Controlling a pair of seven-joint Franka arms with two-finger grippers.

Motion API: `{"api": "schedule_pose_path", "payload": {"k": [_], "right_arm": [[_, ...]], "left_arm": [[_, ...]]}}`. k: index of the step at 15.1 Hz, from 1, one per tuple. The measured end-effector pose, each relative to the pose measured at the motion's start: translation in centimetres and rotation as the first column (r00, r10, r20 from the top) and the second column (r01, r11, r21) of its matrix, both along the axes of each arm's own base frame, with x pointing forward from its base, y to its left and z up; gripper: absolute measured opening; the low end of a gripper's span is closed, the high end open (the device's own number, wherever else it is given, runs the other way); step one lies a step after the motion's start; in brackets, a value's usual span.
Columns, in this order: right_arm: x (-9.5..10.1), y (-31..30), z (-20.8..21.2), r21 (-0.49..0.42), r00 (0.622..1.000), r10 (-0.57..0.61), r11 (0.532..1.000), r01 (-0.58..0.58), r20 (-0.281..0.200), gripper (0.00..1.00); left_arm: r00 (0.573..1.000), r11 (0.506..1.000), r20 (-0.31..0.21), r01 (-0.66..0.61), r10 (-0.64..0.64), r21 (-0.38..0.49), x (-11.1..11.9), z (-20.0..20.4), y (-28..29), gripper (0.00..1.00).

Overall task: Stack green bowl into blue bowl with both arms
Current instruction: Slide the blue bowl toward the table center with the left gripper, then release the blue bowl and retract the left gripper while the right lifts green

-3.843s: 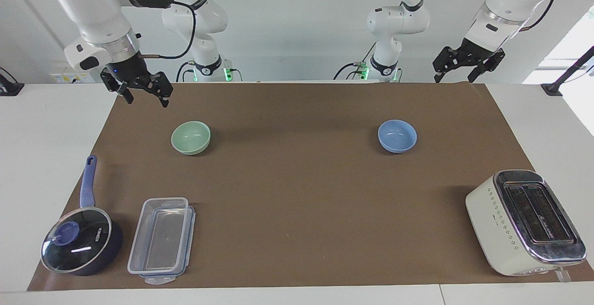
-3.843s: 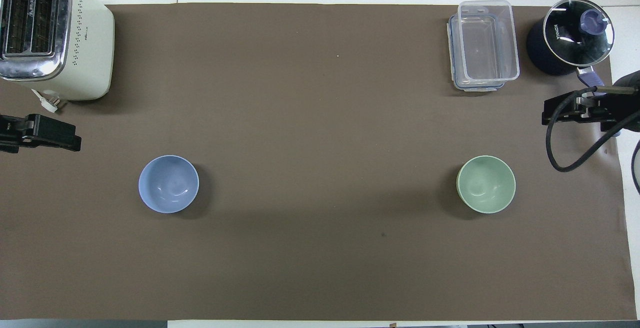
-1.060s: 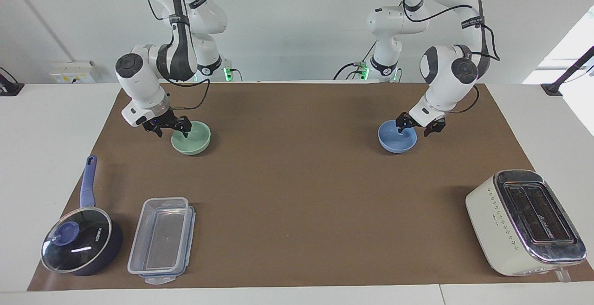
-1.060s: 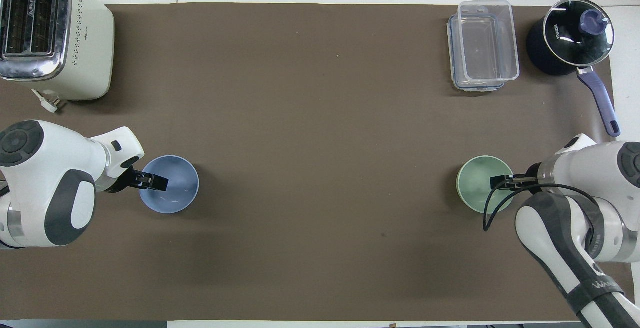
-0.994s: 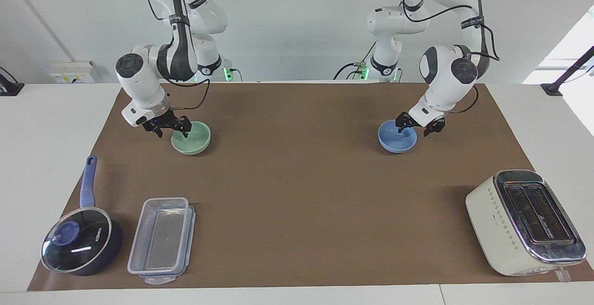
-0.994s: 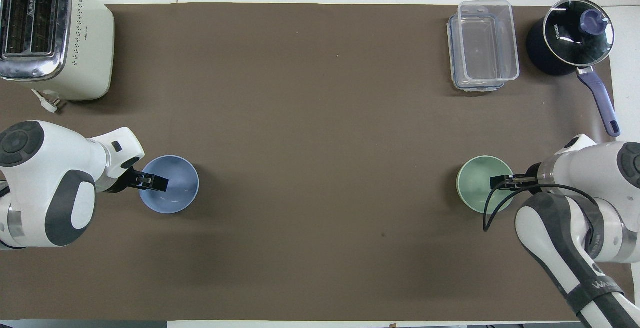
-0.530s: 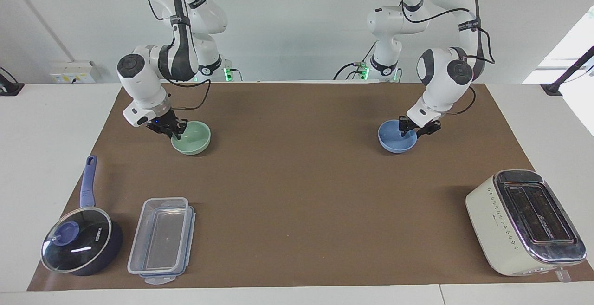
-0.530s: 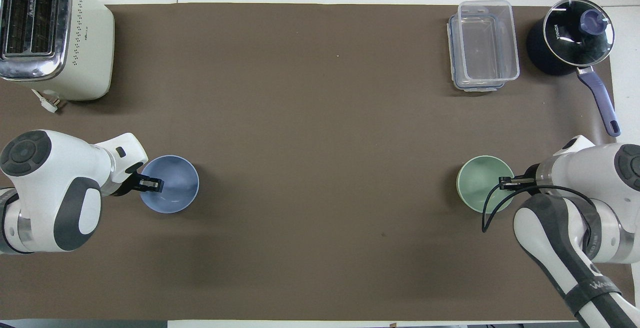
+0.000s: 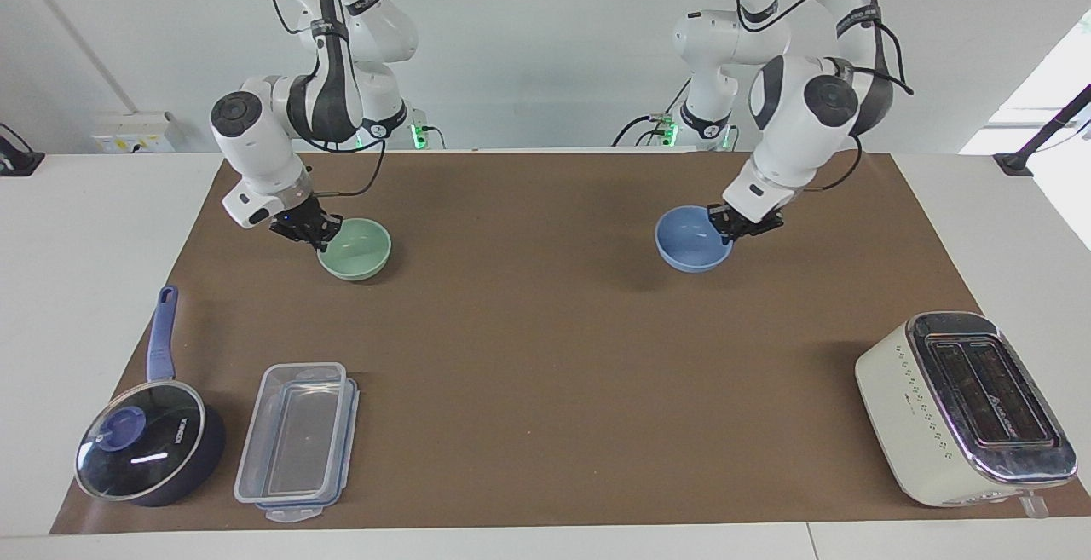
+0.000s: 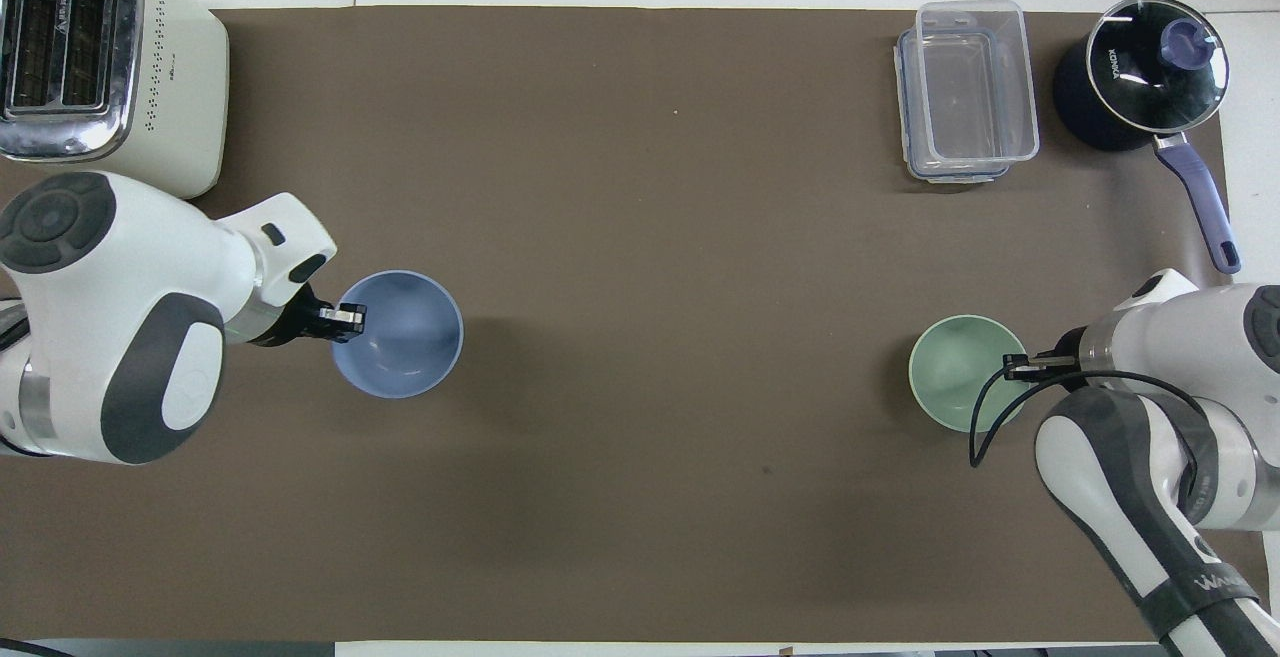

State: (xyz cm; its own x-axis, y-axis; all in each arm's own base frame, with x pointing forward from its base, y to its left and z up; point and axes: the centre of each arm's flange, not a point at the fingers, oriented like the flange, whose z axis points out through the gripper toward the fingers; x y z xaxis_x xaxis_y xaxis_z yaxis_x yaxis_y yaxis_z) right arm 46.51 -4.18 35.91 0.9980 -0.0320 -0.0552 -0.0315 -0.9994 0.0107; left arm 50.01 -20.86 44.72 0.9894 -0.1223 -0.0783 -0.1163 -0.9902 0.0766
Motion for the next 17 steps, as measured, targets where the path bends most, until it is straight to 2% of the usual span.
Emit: {"api": "schedule_pose_path", "payload": {"k": [3,6,10,14,15,17], "right_arm": [[1.8,-0.1,5.6,-0.006,0.999,-0.01,1.0,0.011,0.046,0.04],[3.2,0.4,11.5,-0.01,0.997,-0.034,0.999,0.035,0.073,0.04],[4.4,2.1,16.0,-0.011,0.995,-0.013,1.0,0.014,0.097,0.04],[5.6,3.0,17.3,-0.009,0.996,-0.01,1.0,0.011,0.091,0.04],[5.7,3.0,17.3,-0.002,0.996,-0.014,1.0,0.014,0.083,0.04],[5.9,3.3,17.4,0.047,0.997,-0.033,0.998,0.03,0.067,0.04]], "left_arm": [[1.0,1.0,0.01,-0.005,0.005,-0.002,-4.1,-2.7,-10.3,0.04],[1.0,1.0,0.007,0.004,-0.004,-0.003,-6.5,-6.6,-14.6,0.04],[1.0,1.0,0.003,0.004,-0.004,-0.003,-6.5,-8.8,-15.5,0.04],[1.0,1.0,-0.002,0.005,-0.005,0.0,-6.4,-10.0,-15.7,0.04],[1.0,1.0,-0.003,0.006,-0.006,0.0,-6.4,-10.2,-15.7,0.09],[1.0,1.0,-0.003,0.006,-0.006,0.0,-6.5,-10.3,-15.7,0.29]]}}
